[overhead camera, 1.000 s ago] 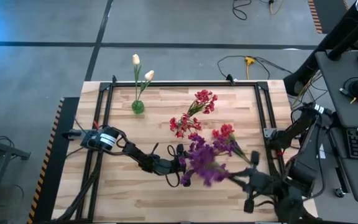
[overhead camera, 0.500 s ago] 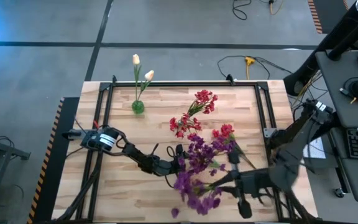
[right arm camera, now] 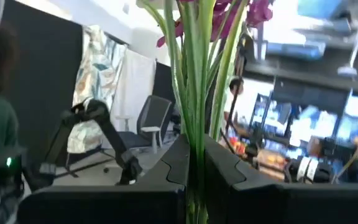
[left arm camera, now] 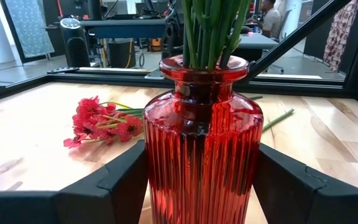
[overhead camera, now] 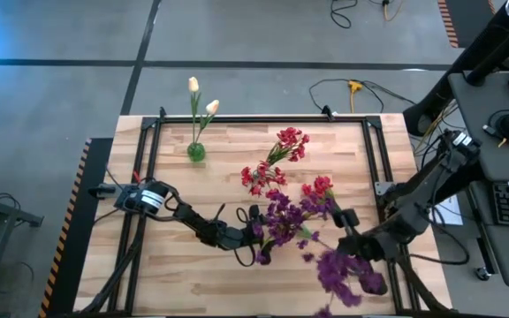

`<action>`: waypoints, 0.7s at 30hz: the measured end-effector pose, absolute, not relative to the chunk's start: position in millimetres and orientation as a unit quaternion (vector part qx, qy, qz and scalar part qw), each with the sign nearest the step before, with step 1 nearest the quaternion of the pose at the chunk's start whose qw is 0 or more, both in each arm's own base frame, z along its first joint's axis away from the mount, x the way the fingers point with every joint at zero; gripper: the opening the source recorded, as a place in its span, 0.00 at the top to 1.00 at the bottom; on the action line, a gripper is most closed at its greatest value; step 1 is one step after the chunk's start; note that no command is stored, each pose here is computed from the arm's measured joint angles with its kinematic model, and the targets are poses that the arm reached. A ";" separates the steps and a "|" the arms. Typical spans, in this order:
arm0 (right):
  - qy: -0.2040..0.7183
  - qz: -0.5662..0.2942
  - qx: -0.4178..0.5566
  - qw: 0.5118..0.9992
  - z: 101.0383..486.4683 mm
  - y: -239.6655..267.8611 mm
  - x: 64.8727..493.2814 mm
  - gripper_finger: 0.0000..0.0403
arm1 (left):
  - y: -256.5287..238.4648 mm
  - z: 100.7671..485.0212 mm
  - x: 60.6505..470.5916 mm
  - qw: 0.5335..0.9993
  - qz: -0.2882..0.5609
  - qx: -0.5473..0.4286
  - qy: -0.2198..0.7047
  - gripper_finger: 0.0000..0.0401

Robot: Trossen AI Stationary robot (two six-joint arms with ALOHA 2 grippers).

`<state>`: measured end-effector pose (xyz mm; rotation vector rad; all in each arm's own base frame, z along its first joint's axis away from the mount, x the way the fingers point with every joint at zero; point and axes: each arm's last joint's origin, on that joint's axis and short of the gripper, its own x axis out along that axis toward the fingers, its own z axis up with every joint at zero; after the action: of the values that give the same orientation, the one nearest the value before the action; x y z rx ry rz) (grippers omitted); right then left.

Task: Sort flowers into vase by color
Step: Put the violet flowers into the red vase

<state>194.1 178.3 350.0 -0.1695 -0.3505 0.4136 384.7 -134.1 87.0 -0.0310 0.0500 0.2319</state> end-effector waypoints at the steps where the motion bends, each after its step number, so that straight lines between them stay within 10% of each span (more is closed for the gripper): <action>1: -0.182 0.205 -0.093 0.957 342.5 179.1 191.6 0.96 | -133.9 87.1 384.6 0.993 0.119 -0.015 0.025 0.42; 21: -0.275 0.155 -0.152 0.936 226.1 154.9 192.2 0.96 | -132.9 85.9 384.2 0.990 0.136 -0.021 0.028 0.42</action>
<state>192.2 154.9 226.1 -0.3100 -0.5627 0.3175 384.2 -132.9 85.9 -0.0418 0.0567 0.2728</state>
